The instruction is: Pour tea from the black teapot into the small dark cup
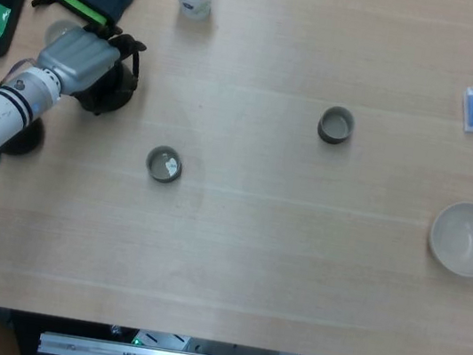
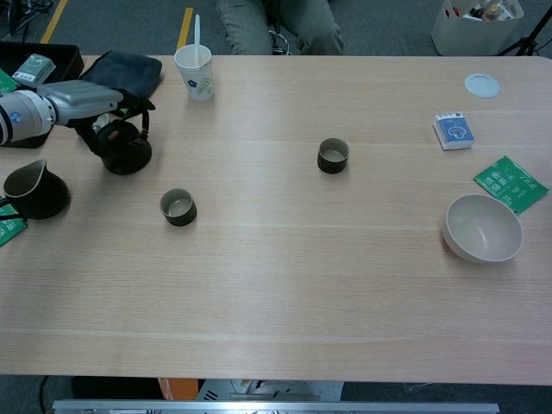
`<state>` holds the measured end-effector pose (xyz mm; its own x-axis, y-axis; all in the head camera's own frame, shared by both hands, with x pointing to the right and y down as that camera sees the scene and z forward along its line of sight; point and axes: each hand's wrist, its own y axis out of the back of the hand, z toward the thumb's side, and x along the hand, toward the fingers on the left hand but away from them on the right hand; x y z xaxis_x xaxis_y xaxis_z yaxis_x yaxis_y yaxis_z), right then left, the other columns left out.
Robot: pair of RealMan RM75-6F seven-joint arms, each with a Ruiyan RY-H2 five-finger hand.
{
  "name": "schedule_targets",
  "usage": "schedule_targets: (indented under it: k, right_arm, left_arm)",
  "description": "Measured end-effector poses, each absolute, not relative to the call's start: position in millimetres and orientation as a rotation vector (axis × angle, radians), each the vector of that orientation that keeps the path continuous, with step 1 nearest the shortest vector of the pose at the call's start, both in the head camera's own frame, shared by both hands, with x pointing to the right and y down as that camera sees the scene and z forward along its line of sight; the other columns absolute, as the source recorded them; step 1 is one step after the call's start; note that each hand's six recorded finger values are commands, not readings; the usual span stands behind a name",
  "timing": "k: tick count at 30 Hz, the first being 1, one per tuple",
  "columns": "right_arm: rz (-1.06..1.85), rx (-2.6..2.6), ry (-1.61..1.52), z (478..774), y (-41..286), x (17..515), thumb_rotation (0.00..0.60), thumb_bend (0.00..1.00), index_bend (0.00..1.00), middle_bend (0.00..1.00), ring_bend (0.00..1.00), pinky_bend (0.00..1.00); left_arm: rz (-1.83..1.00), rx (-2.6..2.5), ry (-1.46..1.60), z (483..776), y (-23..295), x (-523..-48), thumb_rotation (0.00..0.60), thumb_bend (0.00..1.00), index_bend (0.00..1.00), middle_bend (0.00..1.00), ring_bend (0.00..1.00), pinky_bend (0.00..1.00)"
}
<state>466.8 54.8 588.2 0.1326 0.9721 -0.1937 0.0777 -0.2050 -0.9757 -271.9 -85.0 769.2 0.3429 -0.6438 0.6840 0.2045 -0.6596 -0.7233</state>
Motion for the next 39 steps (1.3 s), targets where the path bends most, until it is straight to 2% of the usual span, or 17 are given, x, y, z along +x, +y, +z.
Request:
schedule_targets:
  k: [8,25,33,39]
  right_arm:
    - [1.211,-1.481,-1.087,587,56,468,0.600,0.21,0.26,0.29,0.21,0.31]
    - [1.206,-1.487,-1.097,587,57,472,0.600,0.21,0.26,0.29,0.21,0.31]
    - [1.203,-1.493,-1.101,588,59,474,0.600,0.21,0.26,0.29,0.21,0.31]
    - [1.208,-1.492,-1.107,586,62,478,0.600,0.21,0.26,0.29,0.21,0.31]
  left_arm:
    - [-1.442,-1.796,0.337,768,-87,-276,0.600,0.24,0.14,0.25,0.12,0.10]
    - [-1.496,-1.784,0.387,758,-87,-280,0.600,0.24,0.13,0.26,0.13,0.10]
    - [-1.475,-1.789,0.395,751,-80,-277,0.600,0.24,0.01,0.14,0.10,0.10]
    - [-1.429,-1.797,0.396,754,-75,-263,0.600,0.24,0.00,0.03,0.02,0.10]
